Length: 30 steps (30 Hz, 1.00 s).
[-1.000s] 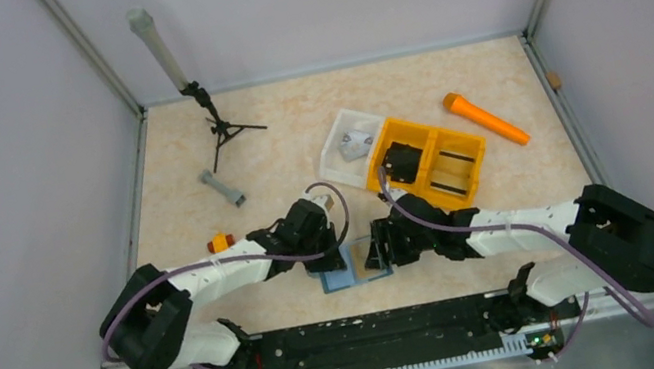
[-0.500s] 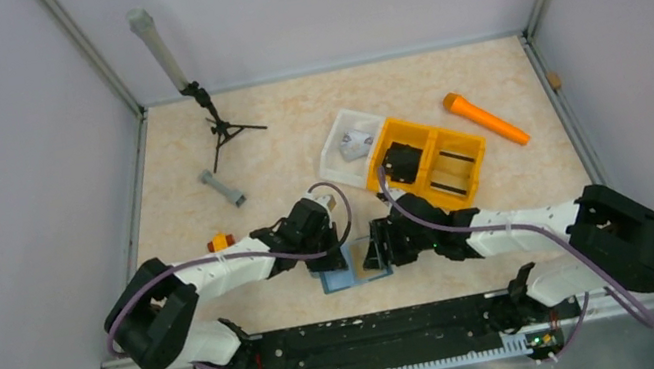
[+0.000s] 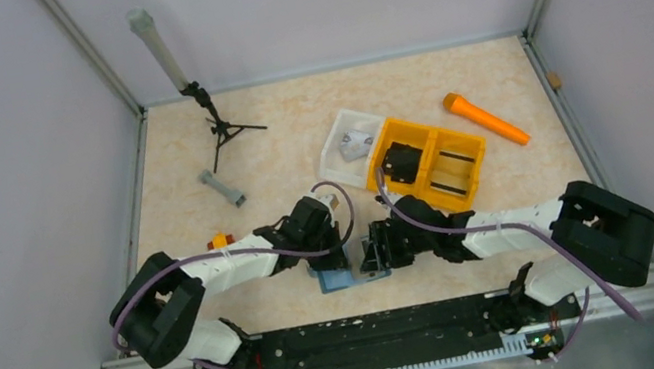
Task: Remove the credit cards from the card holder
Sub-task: Remove the credit card from the card holder.
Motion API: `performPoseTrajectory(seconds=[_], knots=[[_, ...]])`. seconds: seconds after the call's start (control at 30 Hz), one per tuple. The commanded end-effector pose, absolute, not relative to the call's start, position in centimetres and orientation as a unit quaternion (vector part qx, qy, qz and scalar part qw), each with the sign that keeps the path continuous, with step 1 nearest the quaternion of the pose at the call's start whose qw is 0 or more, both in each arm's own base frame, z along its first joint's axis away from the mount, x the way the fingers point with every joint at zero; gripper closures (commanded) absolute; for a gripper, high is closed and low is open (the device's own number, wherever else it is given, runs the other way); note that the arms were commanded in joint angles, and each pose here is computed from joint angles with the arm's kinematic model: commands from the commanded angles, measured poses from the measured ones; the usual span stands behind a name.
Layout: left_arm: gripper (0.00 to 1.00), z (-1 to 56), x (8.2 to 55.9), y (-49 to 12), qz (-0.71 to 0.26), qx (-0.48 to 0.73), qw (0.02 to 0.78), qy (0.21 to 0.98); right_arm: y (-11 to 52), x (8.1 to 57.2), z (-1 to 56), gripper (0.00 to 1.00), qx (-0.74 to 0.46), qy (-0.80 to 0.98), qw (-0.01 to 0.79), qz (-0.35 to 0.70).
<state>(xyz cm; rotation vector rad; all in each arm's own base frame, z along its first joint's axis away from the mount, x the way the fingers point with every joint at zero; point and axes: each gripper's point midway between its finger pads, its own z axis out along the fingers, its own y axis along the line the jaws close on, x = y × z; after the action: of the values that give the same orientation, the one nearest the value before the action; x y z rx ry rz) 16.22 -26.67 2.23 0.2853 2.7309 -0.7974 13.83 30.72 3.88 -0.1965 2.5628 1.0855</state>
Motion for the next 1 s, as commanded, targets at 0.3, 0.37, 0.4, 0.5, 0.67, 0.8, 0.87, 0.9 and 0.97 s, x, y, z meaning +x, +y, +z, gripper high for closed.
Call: performPoseTrajectory(seconds=[0.3, 0.37, 0.4, 0.5, 0.67, 0.8, 0.87, 0.9, 0.97], knots=[[0.96, 1.3, 16.3, -26.6, -0.267, 0.109, 0.141, 0.947, 32.8, 15.1, 7.7, 0.53, -0.093, 0.878, 0.210, 0.419], [0.96, 1.3, 16.2, -26.6, -0.267, 0.109, 0.140, 0.947, 33.0, 15.2, 7.6, 0.52, -0.098, 0.881, 0.207, 0.413], [0.96, 1.3, 16.3, -26.6, -0.267, 0.108, 0.141, 0.947, 33.1, 15.3, 7.6, 0.52, -0.100, 0.883, 0.206, 0.410], [0.96, 1.4, 16.3, -26.6, -0.267, 0.109, 0.142, 0.947, 33.6, 15.1, 7.7, 0.54, -0.107, 0.879, 0.201, 0.418], [0.96, 1.5, 16.3, -26.4, -0.265, 0.107, 0.144, 0.948, 34.4, 15.0, 8.1, 0.58, -0.108, 0.871, 0.197, 0.437], [0.96, 2.3, 16.4, -25.9, -0.260, 0.102, 0.158, 0.947, 35.2, 14.8, 9.0, 0.63, -0.118, 0.857, 0.199, 0.461], [0.95, 3.1, 16.5, -25.5, -0.258, 0.099, 0.169, 0.946, 35.6, 14.7, 9.3, 0.64, -0.125, 0.852, 0.200, 0.468], [0.95, 3.4, 16.5, -25.3, -0.255, 0.098, 0.173, 0.946, 35.8, 14.6, 9.5, 0.64, -0.129, 0.851, 0.200, 0.469], [0.93, 3.9, 16.7, -24.8, -0.249, 0.094, 0.181, 0.947, 36.2, 14.5, 9.5, 0.64, -0.137, 0.849, 0.200, 0.469]])
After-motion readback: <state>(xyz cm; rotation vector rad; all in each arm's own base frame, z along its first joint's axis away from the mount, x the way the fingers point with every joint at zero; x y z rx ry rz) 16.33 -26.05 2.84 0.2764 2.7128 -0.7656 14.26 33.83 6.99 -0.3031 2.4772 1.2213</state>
